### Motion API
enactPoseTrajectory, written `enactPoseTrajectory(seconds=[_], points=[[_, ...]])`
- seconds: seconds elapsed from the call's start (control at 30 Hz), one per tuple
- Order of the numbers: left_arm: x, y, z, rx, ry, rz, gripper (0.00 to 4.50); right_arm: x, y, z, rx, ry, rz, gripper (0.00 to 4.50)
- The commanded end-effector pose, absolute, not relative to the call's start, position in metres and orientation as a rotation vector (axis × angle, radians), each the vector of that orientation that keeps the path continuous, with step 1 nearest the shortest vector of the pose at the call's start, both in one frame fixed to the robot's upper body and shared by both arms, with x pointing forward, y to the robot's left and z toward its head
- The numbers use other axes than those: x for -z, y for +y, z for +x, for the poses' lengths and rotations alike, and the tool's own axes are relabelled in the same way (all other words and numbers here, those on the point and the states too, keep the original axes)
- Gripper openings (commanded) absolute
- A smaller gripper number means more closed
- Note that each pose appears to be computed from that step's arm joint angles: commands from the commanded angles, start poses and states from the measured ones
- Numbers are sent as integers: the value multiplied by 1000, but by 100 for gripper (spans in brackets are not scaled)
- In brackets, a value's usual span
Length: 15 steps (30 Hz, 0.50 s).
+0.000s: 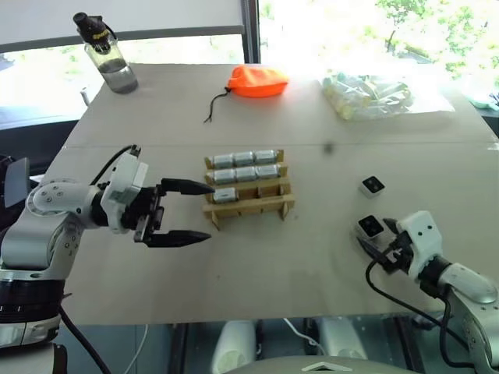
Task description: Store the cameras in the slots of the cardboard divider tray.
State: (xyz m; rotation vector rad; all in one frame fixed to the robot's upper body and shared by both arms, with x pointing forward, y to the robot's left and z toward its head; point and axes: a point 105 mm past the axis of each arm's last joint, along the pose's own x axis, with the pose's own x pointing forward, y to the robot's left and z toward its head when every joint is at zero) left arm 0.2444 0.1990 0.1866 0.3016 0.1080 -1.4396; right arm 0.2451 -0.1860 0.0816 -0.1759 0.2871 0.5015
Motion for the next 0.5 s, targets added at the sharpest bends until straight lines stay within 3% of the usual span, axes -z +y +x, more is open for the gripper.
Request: enactPoseTrajectory(seconds=[0.03,0.13,0.3,0.5], points=[[-197,199,239,1438,71,337,450,-85,-184,248,-515,260,-149,398],[-197,201,238,1426,70,335,450,-82,-186,251,-519,266,-142,398],[-198,203,236,1410,72,334,450,-81,-183,251,-550,266,-137,190],[-199,199,238,1406,60,304,450,-93,-179,254,-615,223,-260,190]])
